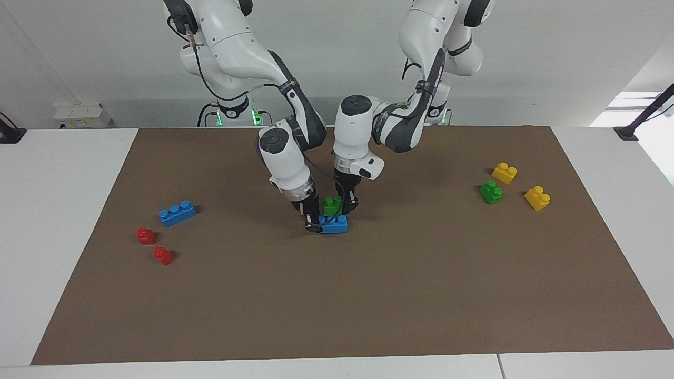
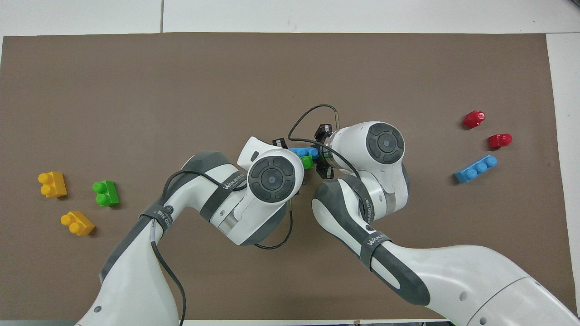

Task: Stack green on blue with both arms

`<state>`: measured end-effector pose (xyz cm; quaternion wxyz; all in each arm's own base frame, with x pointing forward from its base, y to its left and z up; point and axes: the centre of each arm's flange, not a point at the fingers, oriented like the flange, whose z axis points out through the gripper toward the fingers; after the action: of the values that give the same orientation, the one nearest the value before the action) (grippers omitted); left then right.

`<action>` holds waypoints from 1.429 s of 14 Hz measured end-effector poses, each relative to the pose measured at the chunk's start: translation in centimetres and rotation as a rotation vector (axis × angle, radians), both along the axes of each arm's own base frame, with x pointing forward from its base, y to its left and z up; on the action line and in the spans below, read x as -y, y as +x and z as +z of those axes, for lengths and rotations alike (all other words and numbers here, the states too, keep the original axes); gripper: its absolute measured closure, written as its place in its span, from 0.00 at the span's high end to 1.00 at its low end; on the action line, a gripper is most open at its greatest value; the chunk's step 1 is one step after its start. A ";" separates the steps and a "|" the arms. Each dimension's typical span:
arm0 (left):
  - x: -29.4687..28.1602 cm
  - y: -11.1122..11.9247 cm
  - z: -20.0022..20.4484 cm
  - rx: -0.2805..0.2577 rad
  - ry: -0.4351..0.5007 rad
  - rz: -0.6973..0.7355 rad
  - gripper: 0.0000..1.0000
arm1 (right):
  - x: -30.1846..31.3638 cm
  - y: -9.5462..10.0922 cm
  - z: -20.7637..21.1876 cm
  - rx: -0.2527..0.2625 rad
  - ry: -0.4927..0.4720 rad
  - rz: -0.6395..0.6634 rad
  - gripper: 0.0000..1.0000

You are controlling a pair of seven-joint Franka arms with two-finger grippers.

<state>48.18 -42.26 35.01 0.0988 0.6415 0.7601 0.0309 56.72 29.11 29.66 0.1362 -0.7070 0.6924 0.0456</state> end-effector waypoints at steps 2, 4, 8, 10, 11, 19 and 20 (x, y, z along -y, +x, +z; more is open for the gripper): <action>-0.1 0.1 0.0 0.004 0.004 -0.001 0.35 | 0.1 0.1 0.0 0.002 0.000 -0.002 0.35; -0.4 0.8 0.4 0.017 -0.002 0.008 0.35 | 0.2 0.1 0.0 0.006 0.001 -0.004 0.35; -0.7 2.6 0.3 0.046 0.001 0.013 0.35 | 0.4 0.3 0.0 0.012 0.003 -0.010 0.35; -0.4 2.5 0.3 0.054 0.001 0.002 0.35 | 0.5 0.4 0.0 0.012 0.003 -0.012 0.35; -0.4 2.5 0.3 0.055 0.001 0.001 0.35 | 0.5 0.4 0.0 0.012 0.003 -0.012 0.35; 0.2 2.3 -1.4 0.048 0.026 -0.021 0.35 | 0.4 0.3 0.0 0.013 0.002 -0.002 0.35; 0.2 2.3 -1.4 0.048 0.026 -0.021 0.35 | 0.4 0.3 0.0 0.013 0.002 -0.002 0.35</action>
<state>50.50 -42.44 33.64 0.1089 0.6498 0.7503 0.0550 57.00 28.70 29.65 0.1415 -0.7064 0.6923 0.0415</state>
